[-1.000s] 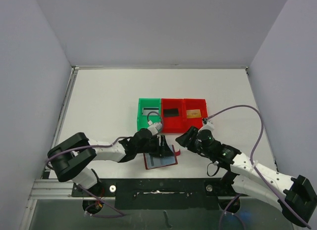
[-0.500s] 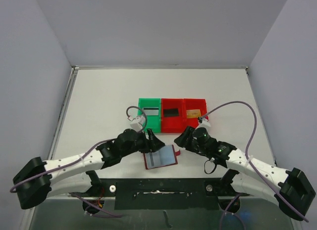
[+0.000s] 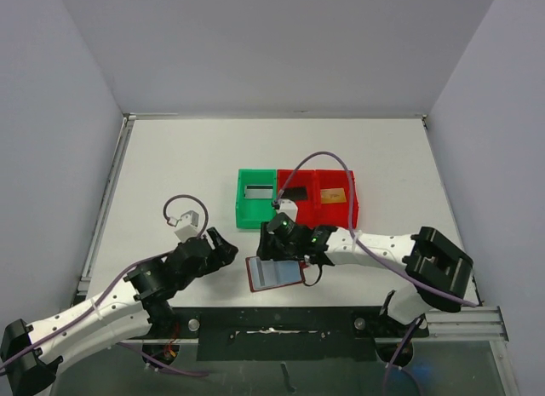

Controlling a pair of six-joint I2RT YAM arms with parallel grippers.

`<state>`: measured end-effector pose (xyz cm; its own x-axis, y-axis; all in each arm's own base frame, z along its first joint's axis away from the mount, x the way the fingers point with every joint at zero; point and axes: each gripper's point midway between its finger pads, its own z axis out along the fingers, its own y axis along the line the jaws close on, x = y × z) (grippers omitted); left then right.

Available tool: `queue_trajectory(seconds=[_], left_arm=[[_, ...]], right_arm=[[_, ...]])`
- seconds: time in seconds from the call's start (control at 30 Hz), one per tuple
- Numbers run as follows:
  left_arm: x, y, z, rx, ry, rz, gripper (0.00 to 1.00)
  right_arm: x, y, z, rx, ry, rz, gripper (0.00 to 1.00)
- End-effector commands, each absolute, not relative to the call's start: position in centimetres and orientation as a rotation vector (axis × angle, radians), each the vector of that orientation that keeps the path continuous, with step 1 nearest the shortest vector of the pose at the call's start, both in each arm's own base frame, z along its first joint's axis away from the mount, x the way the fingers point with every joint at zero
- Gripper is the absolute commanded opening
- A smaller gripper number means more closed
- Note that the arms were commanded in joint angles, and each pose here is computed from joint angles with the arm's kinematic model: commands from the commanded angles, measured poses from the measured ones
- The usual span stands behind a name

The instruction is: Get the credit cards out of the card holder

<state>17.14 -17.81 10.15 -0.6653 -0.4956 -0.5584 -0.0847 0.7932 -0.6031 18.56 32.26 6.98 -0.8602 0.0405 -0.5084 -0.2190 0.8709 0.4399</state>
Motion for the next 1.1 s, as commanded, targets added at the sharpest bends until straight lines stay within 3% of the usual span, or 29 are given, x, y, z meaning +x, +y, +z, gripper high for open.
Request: queue_trajectory(seconds=[0.0, 0.3, 0.63, 0.77, 0.93, 1.07], left_arm=[[17.5, -16.1, 10.4, -0.488, 2.214, -0.615, 0.64], [17.5, -16.4, 10.6, -0.46, 2.22, -0.623, 0.65], [17.7, -17.4, 11.0, -0.431, 2.223, -0.656, 0.65], [17.7, -17.8, 11.1, -0.41, 2.23, -0.672, 0.65], [17.6, -18.9, 10.9, -0.374, 2.24, -0.718, 0.65], [17.4, -20.4, 10.9, -0.314, 2.255, -0.774, 0.65]], right_arm=[[18.4, 34.3, 6.7, -0.247, 2.54, 0.637, 0.46], [17.6, 33.7, 4.3, -0.305, 2.634, 0.359, 0.47], [17.2, 33.0, 2.9, -0.325, 2.681, 0.293, 0.53], [16.7, 32.8, 1.5, -0.315, 2.721, 0.285, 0.48], [16.6, 32.1, 0.8, -0.255, 2.747, 0.35, 0.29], [16.6, 32.5, 1.0, -0.202, 2.739, 0.521, 0.22]])
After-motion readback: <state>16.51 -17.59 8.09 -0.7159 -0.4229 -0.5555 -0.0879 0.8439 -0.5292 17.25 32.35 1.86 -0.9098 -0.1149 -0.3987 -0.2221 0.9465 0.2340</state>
